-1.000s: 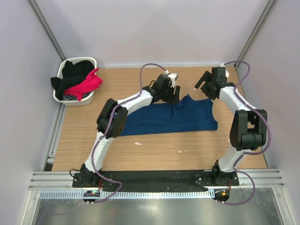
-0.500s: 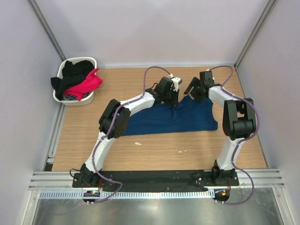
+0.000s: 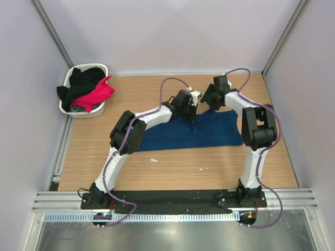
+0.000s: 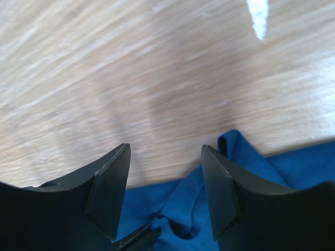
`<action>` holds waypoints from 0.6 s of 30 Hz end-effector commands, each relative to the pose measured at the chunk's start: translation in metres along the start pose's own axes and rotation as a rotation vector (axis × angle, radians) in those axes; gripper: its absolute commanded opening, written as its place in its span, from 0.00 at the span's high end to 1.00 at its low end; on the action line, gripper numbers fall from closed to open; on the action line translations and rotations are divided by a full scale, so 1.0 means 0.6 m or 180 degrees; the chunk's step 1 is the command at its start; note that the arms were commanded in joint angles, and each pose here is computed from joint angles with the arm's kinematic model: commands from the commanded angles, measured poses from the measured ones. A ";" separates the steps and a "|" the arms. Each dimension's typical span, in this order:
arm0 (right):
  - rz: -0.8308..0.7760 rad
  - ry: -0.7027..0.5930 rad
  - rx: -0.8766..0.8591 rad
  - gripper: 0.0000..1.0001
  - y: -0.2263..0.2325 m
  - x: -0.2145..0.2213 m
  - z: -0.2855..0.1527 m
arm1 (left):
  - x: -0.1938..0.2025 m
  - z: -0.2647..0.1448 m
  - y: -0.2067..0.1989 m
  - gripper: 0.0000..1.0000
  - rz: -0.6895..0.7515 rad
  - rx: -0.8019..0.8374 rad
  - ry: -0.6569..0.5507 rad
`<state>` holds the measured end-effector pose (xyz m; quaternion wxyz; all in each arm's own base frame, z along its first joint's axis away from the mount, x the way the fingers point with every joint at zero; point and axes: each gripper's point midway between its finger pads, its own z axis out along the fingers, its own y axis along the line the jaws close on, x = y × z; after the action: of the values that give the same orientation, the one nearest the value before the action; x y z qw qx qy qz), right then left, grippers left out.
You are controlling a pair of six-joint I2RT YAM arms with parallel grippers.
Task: Fold and stack the t-shirts
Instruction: Fold the tshirt
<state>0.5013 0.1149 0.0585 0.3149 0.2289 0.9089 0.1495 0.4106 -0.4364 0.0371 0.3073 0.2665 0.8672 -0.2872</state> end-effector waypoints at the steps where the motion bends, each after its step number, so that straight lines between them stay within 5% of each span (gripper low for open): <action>1: -0.0052 -0.0182 0.0201 0.38 -0.009 -0.027 -0.012 | -0.074 -0.043 -0.027 1.00 0.0166 0.0080 -0.0399; 18: -0.0156 -0.0189 0.0509 0.50 -0.057 -0.005 -0.048 | -0.085 -0.070 -0.039 1.00 0.0421 0.0159 -0.0584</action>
<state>0.4769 0.0868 0.0453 0.3003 0.2360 0.9215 0.0708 0.4077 -0.4313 0.0560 0.3424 0.2844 0.8464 -0.2924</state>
